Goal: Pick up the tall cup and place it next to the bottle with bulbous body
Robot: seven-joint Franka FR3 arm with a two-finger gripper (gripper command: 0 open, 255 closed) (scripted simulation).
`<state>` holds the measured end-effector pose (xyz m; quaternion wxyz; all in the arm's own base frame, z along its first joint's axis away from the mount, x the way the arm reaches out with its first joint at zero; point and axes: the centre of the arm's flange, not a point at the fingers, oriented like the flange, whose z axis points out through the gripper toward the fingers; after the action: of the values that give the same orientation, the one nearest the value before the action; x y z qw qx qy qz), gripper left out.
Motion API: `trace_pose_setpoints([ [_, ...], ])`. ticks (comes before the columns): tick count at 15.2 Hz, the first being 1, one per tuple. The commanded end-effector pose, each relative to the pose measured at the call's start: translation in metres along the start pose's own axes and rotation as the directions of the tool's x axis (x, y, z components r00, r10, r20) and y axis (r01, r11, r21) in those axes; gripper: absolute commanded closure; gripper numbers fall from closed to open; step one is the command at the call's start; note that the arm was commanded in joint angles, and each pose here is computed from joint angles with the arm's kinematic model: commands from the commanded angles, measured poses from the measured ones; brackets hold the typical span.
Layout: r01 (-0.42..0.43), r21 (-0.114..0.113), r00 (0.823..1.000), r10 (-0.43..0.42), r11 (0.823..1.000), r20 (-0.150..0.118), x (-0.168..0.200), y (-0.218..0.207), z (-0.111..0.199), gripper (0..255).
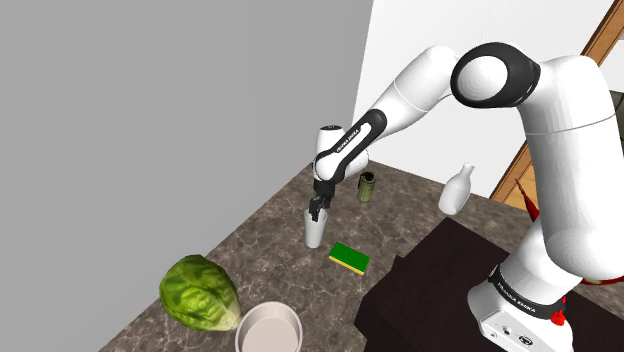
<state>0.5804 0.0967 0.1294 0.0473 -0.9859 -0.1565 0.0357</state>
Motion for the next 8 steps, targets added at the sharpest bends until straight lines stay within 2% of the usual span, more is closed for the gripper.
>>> trace_pose_setpoints([
  [1, 0.0, 0.0, 1.0, 0.0, 1.0, 0.0, 0.0, 0.0, 0.0001, 0],
  [2, 0.0, 0.0, 1.0, 0.0, 1.0, 0.0, 0.0, 0.0, 0.0001, 0],
  [3, 0.0, 0.0, 1.0, 0.0, 1.0, 0.0, 0.0, 0.0, 0.0001, 255],
  [8, 0.0, 0.0, 1.0, 0.0, 1.0, 0.0, 0.0, 0.0, 0.0002, 255],
])
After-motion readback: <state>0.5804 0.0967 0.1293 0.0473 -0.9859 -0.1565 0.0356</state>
